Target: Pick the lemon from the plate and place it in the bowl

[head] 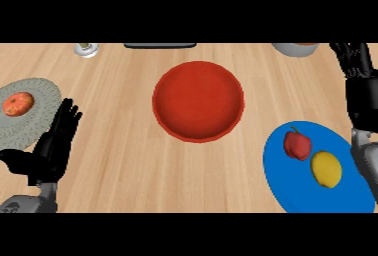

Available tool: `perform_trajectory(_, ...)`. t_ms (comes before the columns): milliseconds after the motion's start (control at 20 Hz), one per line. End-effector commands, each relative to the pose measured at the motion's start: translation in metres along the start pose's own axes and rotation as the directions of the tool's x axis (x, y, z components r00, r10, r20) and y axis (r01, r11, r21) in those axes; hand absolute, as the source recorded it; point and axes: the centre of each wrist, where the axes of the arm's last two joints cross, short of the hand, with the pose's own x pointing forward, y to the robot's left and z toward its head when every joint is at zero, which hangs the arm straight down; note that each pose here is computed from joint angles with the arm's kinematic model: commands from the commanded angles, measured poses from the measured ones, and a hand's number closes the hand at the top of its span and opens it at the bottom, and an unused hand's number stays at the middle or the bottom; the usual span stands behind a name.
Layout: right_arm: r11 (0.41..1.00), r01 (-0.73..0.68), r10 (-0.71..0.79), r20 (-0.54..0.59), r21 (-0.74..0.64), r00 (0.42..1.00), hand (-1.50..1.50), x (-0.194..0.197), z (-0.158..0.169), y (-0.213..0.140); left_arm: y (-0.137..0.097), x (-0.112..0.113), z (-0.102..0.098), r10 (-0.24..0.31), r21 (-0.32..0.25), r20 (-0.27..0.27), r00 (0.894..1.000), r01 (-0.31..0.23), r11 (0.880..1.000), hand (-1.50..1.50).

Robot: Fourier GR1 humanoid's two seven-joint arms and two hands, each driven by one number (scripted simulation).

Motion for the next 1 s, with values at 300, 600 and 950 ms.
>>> perform_trajectory(300,0.842,-0.457,0.539,-0.412,0.286,0.735,1.50,-0.065,0.097,-0.040,-0.029,0.017,-0.008,-0.047,-0.067,0.052,0.998,0.051,0.996,0.00)
perform_trajectory(600,0.837,-0.199,-0.016,-0.387,-0.509,0.922,-1.50,-0.029,0.140,0.048,-0.057,0.014,-0.001,-0.030,-0.093,0.016,0.999,0.031,0.995,0.00)
perform_trajectory(950,0.785,-0.332,0.159,-0.347,-0.524,0.924,-1.50,0.042,0.162,0.028,-0.071,0.027,-0.006,-0.044,-0.127,0.024,0.999,0.047,0.991,0.00)
